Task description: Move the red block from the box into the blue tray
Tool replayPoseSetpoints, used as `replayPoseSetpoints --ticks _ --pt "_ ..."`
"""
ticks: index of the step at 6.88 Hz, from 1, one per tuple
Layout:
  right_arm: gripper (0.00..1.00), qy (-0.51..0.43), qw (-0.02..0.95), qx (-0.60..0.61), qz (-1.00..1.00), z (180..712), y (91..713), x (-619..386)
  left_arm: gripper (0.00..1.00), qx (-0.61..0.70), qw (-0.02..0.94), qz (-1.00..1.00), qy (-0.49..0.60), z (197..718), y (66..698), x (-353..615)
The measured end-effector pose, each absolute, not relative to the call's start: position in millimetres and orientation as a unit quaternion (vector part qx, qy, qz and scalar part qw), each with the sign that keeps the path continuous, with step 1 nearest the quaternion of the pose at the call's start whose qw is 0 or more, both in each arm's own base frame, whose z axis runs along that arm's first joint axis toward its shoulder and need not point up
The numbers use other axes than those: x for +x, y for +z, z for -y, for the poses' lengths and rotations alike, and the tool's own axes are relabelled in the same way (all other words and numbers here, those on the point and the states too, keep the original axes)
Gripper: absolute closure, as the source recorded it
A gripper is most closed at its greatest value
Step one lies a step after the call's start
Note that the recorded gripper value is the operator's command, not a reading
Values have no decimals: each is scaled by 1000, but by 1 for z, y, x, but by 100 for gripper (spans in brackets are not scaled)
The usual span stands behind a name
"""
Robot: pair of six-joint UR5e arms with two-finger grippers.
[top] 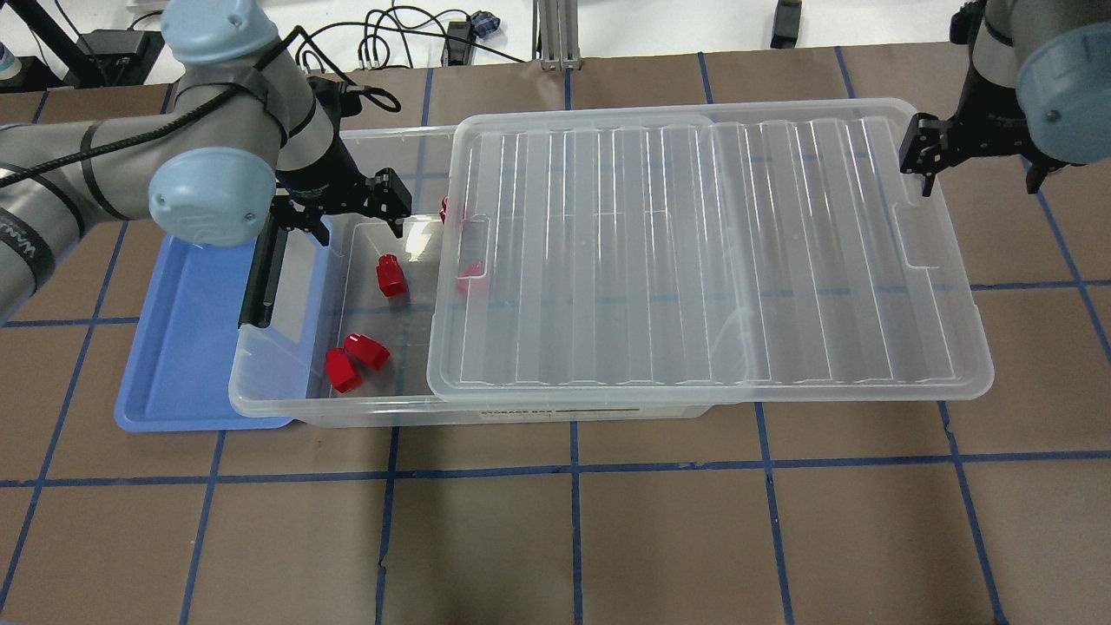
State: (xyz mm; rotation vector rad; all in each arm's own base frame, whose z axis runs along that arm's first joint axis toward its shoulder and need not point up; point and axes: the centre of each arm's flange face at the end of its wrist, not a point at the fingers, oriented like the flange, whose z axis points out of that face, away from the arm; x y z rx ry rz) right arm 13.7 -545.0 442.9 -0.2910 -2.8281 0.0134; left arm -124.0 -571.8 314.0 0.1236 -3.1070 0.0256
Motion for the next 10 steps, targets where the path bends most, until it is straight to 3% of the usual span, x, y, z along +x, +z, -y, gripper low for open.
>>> replayPoseSetpoints --ticks 2,4,8,9,10 --pt "0 39 94 -55 993 535 488 82 0 63 21 998 3 574 281 -124" --pt "0 32 15 -40 999 527 488 120 0 68 21 997 -8 577 260 -122" --pt "0 21 3 -38 999 520 489 126 0 66 17 997 -29 588 208 -119" --pt "0 20 4 -38 999 519 489 125 33 66 17 997 -37 591 197 -118" --pt "0 18 4 -37 999 519 487 124 78 64 16 997 -40 594 190 -117"
